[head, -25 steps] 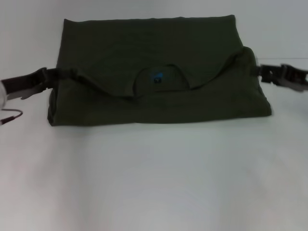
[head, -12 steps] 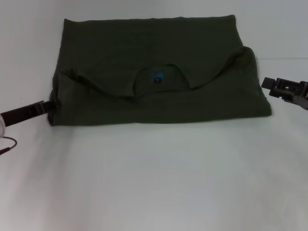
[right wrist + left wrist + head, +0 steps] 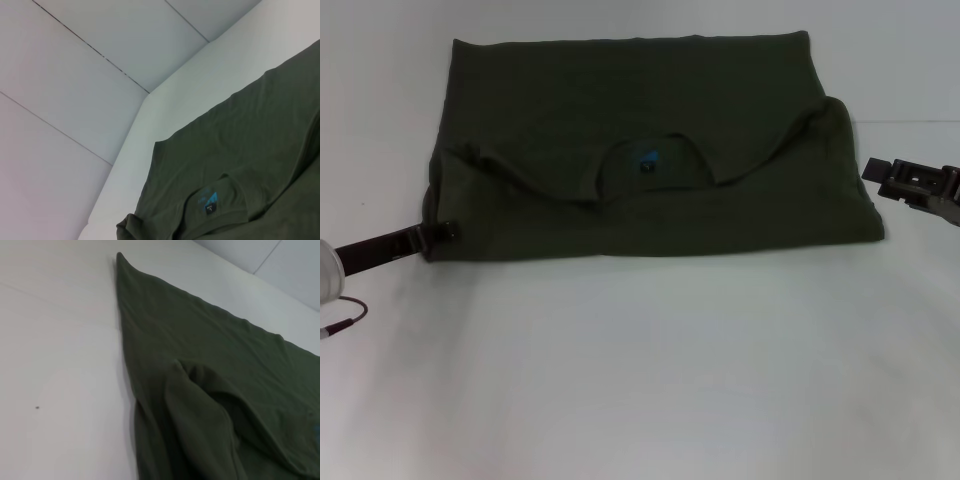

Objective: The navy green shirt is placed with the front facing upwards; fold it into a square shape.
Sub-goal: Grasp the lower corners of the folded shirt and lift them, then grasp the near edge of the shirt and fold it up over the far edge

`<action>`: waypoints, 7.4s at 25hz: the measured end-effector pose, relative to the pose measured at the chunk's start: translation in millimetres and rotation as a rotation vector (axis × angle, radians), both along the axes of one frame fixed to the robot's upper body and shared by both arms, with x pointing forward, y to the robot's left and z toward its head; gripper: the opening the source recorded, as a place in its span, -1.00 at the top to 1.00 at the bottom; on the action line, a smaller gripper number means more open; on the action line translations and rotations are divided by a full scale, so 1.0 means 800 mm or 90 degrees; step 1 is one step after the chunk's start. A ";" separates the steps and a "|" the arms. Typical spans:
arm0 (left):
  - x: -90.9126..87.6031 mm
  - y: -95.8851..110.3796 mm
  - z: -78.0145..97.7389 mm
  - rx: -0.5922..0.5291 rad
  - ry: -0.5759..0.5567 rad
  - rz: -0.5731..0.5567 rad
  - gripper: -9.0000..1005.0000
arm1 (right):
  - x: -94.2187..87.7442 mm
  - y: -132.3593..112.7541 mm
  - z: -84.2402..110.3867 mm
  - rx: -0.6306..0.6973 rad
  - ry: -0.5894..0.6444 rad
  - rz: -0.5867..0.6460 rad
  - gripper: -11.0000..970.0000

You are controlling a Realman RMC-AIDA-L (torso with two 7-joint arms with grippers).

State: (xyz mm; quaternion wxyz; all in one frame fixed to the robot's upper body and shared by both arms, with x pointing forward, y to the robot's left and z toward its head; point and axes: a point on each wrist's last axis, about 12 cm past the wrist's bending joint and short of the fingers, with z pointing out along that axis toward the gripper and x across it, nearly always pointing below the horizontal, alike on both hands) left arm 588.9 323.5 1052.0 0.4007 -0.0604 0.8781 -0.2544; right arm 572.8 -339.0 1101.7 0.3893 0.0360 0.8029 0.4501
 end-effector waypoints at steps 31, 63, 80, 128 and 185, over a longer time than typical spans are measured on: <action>0.001 -0.017 0.004 0.030 -0.013 -0.041 -0.18 | -0.003 -0.008 -0.002 0.008 0.006 -0.014 -0.11; 0.033 -0.021 0.044 -0.026 -0.017 -0.043 0.86 | 0.100 0.037 0.026 -0.368 0.152 -0.008 0.00; 0.037 -0.027 0.047 -0.029 -0.024 -0.045 0.85 | 0.101 0.064 -0.011 -0.409 0.140 -0.035 0.05; -0.107 0.018 0.070 -0.075 0.343 -0.375 0.85 | -0.049 -0.002 0.026 -0.288 0.320 0.332 0.85; 0.098 -0.030 0.107 -0.014 0.026 0.026 0.86 | 0.151 0.074 0.033 -0.291 -0.005 -0.209 0.85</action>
